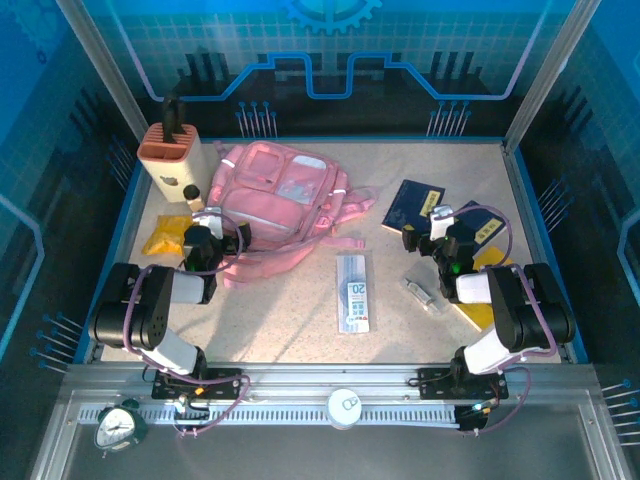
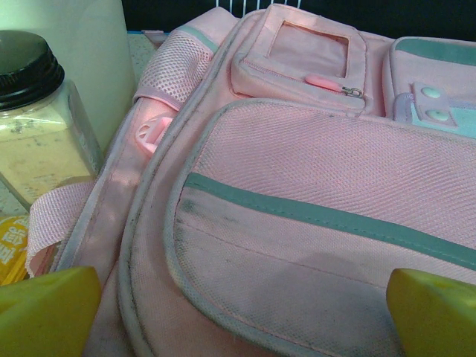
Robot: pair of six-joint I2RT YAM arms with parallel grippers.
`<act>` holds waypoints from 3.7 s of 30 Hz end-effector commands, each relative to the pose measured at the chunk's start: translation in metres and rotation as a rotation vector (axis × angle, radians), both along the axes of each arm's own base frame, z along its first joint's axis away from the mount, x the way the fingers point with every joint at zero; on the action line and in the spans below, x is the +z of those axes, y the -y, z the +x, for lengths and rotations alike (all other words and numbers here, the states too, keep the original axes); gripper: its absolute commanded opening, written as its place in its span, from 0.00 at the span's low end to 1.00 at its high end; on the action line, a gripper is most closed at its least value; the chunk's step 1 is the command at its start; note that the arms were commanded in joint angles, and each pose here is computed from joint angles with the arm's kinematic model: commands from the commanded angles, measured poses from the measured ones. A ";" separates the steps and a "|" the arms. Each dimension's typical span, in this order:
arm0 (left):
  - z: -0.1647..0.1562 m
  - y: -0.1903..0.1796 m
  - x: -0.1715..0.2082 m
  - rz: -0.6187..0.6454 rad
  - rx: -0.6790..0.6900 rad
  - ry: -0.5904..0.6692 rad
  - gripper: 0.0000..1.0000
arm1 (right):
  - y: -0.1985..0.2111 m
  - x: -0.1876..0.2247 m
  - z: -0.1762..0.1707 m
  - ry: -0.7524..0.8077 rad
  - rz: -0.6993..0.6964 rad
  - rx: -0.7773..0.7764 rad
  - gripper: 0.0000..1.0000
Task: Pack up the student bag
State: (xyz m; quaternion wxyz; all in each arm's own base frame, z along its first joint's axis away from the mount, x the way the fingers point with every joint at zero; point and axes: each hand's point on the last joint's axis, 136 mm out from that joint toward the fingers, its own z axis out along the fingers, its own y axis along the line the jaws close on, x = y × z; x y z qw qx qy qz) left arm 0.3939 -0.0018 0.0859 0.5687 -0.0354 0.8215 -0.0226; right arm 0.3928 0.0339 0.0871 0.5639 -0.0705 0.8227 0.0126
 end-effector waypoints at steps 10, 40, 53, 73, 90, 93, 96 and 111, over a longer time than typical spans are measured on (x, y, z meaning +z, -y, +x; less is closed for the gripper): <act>0.000 0.003 0.026 -0.005 -0.019 0.047 0.99 | 0.004 0.028 0.002 0.043 0.003 -0.018 1.00; -0.065 0.013 0.081 -0.701 0.260 -0.215 0.99 | 0.007 0.050 -0.047 -0.380 0.563 -0.297 1.00; -0.100 0.130 0.056 -0.783 0.115 -0.466 0.99 | -0.102 0.036 -0.067 -0.702 0.567 0.001 1.00; -0.072 0.230 -0.012 -1.002 0.439 -0.705 0.99 | -0.163 0.029 -0.031 -0.752 0.534 0.112 1.00; -0.079 0.174 -0.037 -0.913 0.883 -0.645 0.99 | -0.155 0.031 -0.026 -0.723 0.533 0.098 1.00; -0.087 0.164 -0.038 -0.885 0.901 -0.648 0.99 | -0.156 0.031 -0.025 -0.725 0.528 0.099 1.00; -0.100 0.147 -0.041 -0.850 0.914 -0.648 0.99 | -0.155 0.028 -0.025 -0.738 0.521 0.096 1.00; -0.111 0.117 -0.022 -0.744 0.689 -0.657 0.98 | -0.226 0.007 0.007 -0.836 0.581 0.133 0.89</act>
